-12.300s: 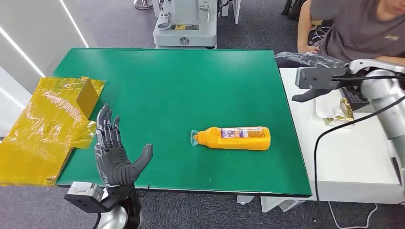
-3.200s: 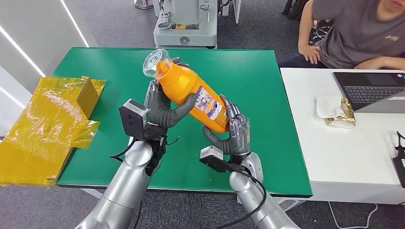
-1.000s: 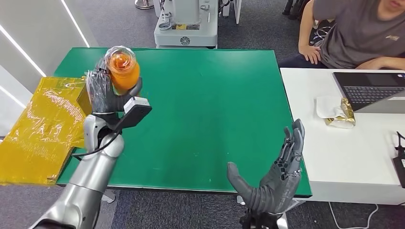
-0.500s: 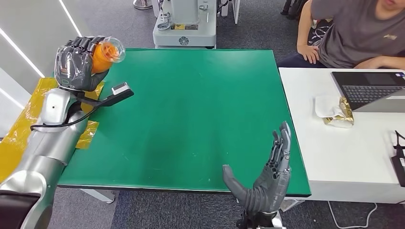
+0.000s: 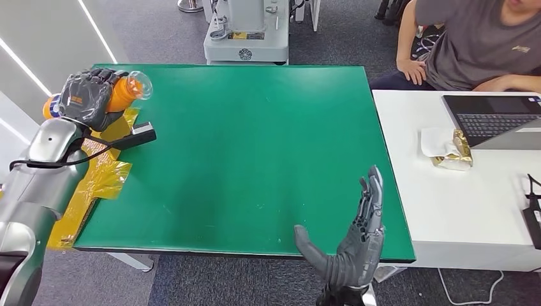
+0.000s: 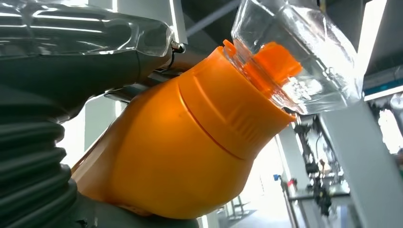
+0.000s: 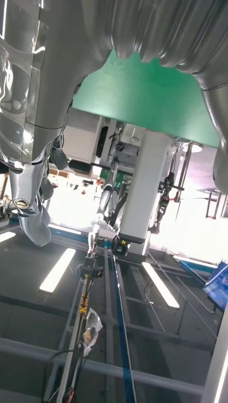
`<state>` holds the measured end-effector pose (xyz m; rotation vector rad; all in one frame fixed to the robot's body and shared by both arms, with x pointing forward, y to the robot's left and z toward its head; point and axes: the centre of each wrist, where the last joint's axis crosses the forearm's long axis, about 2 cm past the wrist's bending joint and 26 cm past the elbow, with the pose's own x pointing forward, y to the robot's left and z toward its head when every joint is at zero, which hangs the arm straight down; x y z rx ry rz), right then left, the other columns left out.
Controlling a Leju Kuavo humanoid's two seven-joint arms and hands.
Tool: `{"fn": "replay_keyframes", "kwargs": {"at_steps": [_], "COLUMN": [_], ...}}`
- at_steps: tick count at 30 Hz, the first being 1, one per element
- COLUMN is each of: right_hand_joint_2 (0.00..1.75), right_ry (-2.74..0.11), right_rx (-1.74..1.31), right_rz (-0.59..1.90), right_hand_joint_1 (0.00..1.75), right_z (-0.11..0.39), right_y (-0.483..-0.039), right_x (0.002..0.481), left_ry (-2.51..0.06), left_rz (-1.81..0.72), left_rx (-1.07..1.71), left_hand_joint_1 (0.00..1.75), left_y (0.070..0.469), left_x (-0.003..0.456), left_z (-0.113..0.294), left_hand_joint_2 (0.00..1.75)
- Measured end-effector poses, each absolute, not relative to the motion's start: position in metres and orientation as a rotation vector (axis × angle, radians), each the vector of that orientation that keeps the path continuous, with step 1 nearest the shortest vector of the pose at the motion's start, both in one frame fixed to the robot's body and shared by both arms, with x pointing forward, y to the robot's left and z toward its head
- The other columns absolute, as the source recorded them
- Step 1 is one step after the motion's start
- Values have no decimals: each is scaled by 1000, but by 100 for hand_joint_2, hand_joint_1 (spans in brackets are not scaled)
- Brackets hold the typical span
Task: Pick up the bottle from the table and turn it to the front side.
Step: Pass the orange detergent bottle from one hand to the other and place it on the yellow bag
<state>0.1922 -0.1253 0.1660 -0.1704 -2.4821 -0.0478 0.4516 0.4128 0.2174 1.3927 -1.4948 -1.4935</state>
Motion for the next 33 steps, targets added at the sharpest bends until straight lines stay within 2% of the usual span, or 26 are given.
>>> {"fn": "replay_keyframes", "kwargs": {"at_steps": [7,20,33], "right_hand_joint_2": [175,175,175], "right_ry": [-2479,-2473,-2468], "right_rx": [-167,-150,-115], "right_rz": [-32,-32,-28], "right_hand_joint_1": [0,0,0], "right_z": [164,163,162], "right_y": [-125,-124,-121], "right_x": [189,187,186], "left_ry": [-1307,-1112,-1063], "left_rz": [-1564,-1649,-1692], "left_rx": [1374,1322,1371], "left_hand_joint_1": [175,175,175], "left_y": [422,443,455], "left_x": [438,398,371], "left_z": [185,127,99], "left_hand_joint_2": [175,175,175]}}
